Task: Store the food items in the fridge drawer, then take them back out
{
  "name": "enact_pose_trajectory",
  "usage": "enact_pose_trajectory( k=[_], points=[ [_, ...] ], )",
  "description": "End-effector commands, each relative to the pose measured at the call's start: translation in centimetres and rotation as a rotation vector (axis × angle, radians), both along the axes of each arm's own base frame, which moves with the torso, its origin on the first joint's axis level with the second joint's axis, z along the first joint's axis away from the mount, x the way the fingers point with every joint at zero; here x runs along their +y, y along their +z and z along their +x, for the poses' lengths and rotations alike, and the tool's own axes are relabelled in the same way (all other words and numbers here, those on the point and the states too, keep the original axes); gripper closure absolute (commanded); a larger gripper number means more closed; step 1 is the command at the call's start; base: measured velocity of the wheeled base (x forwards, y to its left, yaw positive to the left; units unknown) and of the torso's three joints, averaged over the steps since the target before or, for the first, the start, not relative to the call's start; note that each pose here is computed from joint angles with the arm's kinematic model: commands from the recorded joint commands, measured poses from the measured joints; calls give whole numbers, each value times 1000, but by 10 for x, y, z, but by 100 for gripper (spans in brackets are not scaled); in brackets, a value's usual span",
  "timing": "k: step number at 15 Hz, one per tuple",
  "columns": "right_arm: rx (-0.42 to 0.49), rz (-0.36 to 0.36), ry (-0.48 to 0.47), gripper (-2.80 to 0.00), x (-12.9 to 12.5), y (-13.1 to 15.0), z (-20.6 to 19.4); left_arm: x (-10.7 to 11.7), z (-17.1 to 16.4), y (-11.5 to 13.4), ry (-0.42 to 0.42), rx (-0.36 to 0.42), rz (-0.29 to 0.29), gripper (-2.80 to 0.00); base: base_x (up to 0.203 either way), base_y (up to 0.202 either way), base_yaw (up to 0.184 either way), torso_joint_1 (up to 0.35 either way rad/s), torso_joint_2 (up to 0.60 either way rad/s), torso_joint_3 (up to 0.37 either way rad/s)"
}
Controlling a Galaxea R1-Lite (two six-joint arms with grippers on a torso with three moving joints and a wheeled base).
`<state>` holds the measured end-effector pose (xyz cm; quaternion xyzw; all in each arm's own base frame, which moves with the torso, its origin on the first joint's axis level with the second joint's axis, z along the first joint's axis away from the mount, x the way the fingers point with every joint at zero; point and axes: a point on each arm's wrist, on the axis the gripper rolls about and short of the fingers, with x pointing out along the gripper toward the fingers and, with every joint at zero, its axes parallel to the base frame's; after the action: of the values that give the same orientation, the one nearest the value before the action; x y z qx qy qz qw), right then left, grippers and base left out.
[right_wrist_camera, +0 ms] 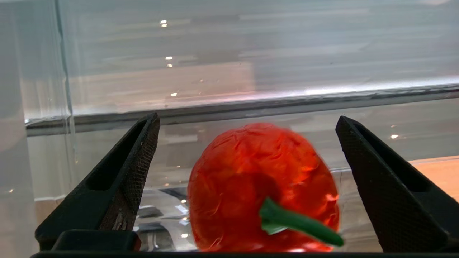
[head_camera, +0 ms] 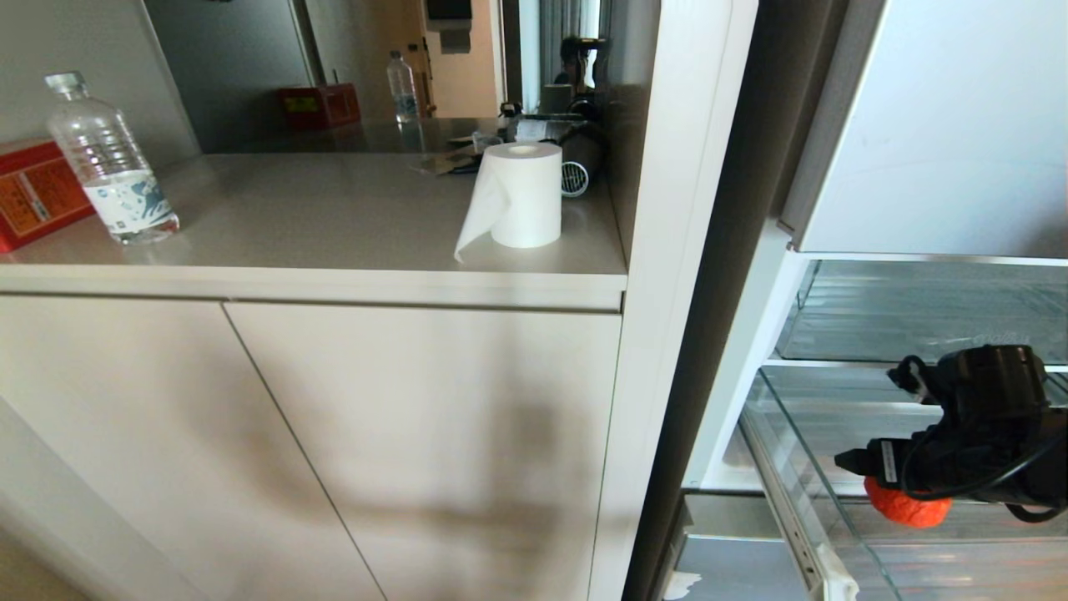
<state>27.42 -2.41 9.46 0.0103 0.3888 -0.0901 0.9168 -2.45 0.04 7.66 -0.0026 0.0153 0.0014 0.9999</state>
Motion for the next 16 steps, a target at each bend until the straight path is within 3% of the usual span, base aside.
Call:
enact_pose_trajectory(
  k=[1,4,5,11,16],
  points=[
    [3,3,-9,-280,-2,-1,-1,0,0,0,0,0,-1,0,0,0,0,0,0,0],
    [12,5,-8,-280,-2,-3,-4,0,0,0,0,2,-1,0,0,0,0,0,0,0],
    [14,5,-8,0,-2,-3,-5,0,0,0,0,1,-1,0,0,0,0,0,0,0],
    [24,8,-6,0,-1,-5,-13,0,0,0,0,2,-1,0,0,0,0,0,0,0],
    [-197,-14,35,0,9,50,-57,0,0,0,0,0,-1,0,0,0,0,0,0,0]
  ],
)
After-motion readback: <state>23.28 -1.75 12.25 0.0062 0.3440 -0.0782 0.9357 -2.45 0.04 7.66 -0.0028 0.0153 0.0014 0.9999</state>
